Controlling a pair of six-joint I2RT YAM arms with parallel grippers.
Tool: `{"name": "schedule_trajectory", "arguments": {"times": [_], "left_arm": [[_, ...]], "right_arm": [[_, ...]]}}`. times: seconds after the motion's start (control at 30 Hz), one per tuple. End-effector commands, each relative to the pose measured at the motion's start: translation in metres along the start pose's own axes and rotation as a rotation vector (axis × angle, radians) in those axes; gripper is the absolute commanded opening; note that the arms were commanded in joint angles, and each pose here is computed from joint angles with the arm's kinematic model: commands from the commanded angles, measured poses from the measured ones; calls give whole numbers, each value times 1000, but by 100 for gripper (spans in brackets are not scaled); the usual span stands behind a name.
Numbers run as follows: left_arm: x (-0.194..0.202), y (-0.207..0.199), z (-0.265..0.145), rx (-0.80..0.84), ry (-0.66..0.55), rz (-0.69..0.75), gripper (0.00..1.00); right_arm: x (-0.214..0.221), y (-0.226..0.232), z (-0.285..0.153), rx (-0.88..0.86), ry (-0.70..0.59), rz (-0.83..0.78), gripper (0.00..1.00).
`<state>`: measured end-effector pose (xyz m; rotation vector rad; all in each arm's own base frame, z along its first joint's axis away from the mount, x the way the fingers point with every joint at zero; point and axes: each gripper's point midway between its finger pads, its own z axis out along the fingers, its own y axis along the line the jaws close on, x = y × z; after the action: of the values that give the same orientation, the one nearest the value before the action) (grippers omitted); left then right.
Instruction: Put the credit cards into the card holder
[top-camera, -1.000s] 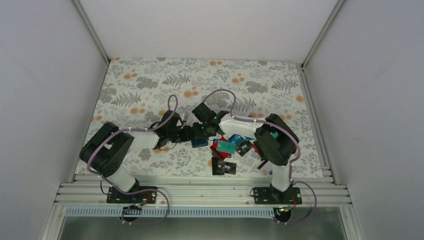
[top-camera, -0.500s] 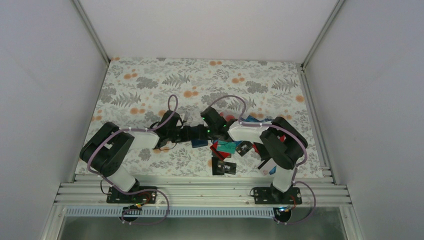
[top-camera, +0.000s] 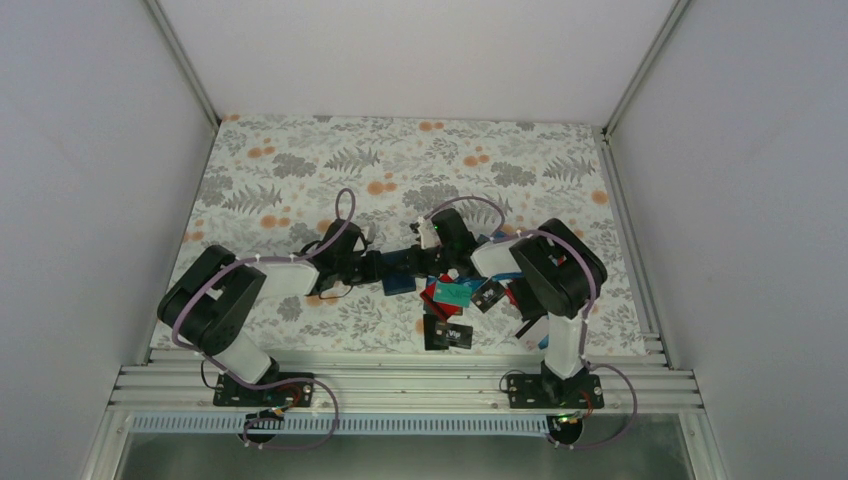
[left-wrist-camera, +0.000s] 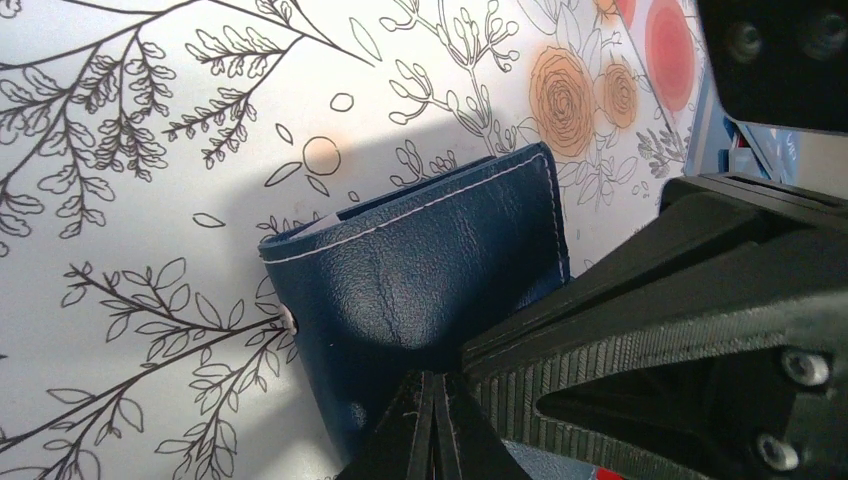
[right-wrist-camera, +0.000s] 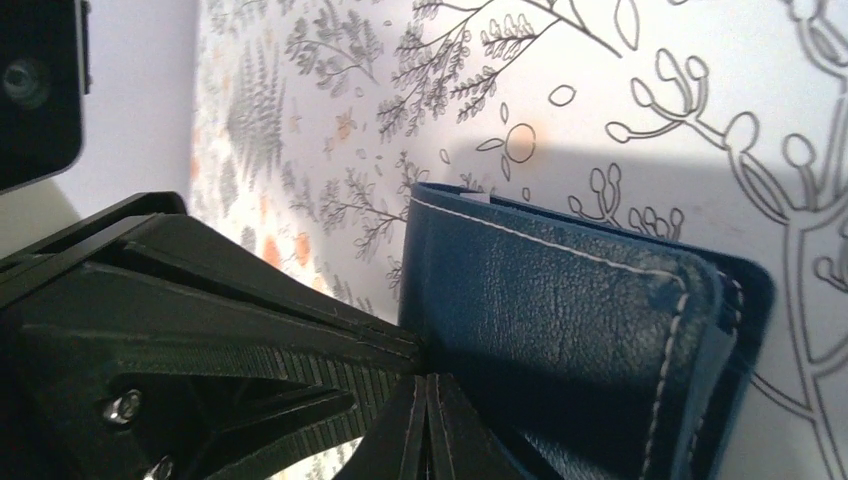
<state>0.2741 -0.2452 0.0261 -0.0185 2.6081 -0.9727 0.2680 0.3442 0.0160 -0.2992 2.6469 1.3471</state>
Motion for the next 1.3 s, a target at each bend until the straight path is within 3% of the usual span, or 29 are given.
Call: {"name": "schedule_trajectory", "arguments": {"times": [0.0,0.23,0.43,0.6,0.87,0.97,1.07,1.17,1.27], "left_arm": [[36,41,0,-166,113,-51,2],[26,32,-6,-157,81,-24,2],[5,18,-9,-159,45,14,2],[-15,1,-22,-144,-14,49,3],[-36,-18,-45,-144,-81,100,8],[-44,-24,-56,-147,-109,119,15],[-58,-30,-74,-175,-164,148,29],[-78,-33,-99,-241,-245,192,56],[-105,-33,-132,-356,-353,237,71]], "right_arm": [[97,-105,6,225,280,284,4],[100,-124,2,306,323,331,4],[53,-76,-8,231,267,196,4],[10,-6,-27,105,219,49,33],[-11,81,-60,-50,170,-91,67],[-23,99,-78,-28,110,-143,85],[-49,108,-107,78,-29,-211,98],[-76,112,-140,182,-183,-261,100],[-109,116,-189,332,-395,-298,100]]}}
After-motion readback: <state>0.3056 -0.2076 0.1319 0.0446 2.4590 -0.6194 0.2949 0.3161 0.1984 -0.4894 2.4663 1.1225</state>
